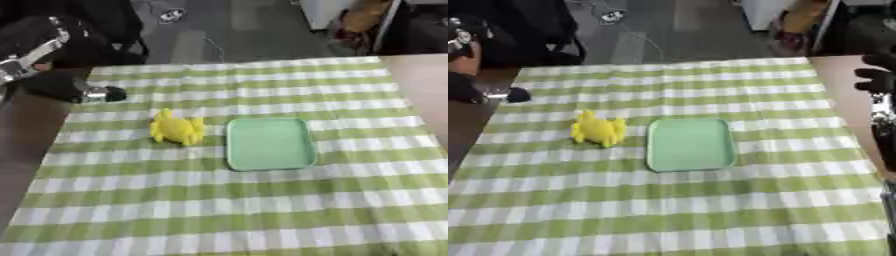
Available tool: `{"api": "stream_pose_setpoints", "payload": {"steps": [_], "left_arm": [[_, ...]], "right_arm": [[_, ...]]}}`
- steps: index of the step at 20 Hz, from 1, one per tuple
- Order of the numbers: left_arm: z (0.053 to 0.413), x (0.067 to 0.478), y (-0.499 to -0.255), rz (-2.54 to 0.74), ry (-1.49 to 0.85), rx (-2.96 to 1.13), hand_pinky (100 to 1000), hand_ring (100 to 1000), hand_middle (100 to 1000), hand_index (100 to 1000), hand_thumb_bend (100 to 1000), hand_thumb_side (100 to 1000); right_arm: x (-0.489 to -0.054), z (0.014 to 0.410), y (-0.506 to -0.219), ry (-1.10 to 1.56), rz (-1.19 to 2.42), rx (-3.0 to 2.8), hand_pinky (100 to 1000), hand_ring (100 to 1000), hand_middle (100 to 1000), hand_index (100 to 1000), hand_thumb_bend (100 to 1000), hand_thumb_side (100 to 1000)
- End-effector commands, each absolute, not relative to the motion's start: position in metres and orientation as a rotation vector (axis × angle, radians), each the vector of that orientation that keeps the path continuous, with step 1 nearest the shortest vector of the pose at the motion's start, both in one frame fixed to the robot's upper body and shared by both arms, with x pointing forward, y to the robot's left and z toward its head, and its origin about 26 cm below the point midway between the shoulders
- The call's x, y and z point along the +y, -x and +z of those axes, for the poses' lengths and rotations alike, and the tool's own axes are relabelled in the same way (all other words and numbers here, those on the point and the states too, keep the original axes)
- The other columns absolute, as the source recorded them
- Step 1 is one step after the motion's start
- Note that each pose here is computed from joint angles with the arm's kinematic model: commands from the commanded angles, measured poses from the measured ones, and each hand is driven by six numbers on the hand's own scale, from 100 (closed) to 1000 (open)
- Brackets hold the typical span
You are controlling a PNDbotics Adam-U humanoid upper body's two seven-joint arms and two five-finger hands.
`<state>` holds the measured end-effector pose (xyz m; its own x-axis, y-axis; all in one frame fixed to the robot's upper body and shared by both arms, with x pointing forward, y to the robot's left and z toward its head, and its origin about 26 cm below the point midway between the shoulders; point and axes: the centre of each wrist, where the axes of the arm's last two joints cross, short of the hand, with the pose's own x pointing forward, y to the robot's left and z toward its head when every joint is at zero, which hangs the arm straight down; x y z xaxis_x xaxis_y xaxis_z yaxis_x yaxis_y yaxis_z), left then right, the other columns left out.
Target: Pick up objects on the table and place them in the box.
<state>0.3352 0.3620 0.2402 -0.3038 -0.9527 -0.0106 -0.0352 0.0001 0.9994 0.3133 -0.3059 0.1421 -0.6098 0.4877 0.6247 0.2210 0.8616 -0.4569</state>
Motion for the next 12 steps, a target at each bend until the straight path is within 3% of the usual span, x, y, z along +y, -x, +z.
{"api": "stream_pose_setpoints", "payload": {"steps": [1,3,4,5,7,10,12], "left_arm": [[0.255,0.366,-0.336,-1.441,-1.101,-1.450,540,630,790,847,878,754],[0.254,0.365,-0.340,-1.446,-1.077,-1.441,534,624,786,846,897,736],[0.253,0.365,-0.342,-1.453,-1.058,-1.433,502,596,774,842,944,664],[0.252,0.364,-0.345,-1.458,-1.034,-1.423,491,586,770,841,945,647],[0.251,0.364,-0.353,-1.456,-0.991,-1.405,454,571,764,843,942,618],[0.246,0.363,-0.371,-1.433,-0.937,-1.364,440,538,749,847,862,542],[0.241,0.360,-0.386,-1.428,-0.904,-1.330,447,530,751,846,878,540]], "right_arm": [[-0.310,0.149,-0.313,0.531,0.453,-2.248,692,749,778,883,100,836],[-0.310,0.149,-0.313,0.530,0.455,-2.248,692,749,778,883,100,836],[-0.310,0.149,-0.313,0.529,0.456,-2.248,692,749,778,883,100,835],[-0.310,0.149,-0.313,0.529,0.456,-2.248,692,749,778,883,100,835],[-0.310,0.149,-0.313,0.528,0.457,-2.246,692,748,778,883,100,822],[-0.310,0.147,-0.313,0.524,0.457,-2.242,692,748,778,883,100,835],[-0.309,0.147,-0.313,0.522,0.457,-2.241,691,748,778,883,100,835]]}}
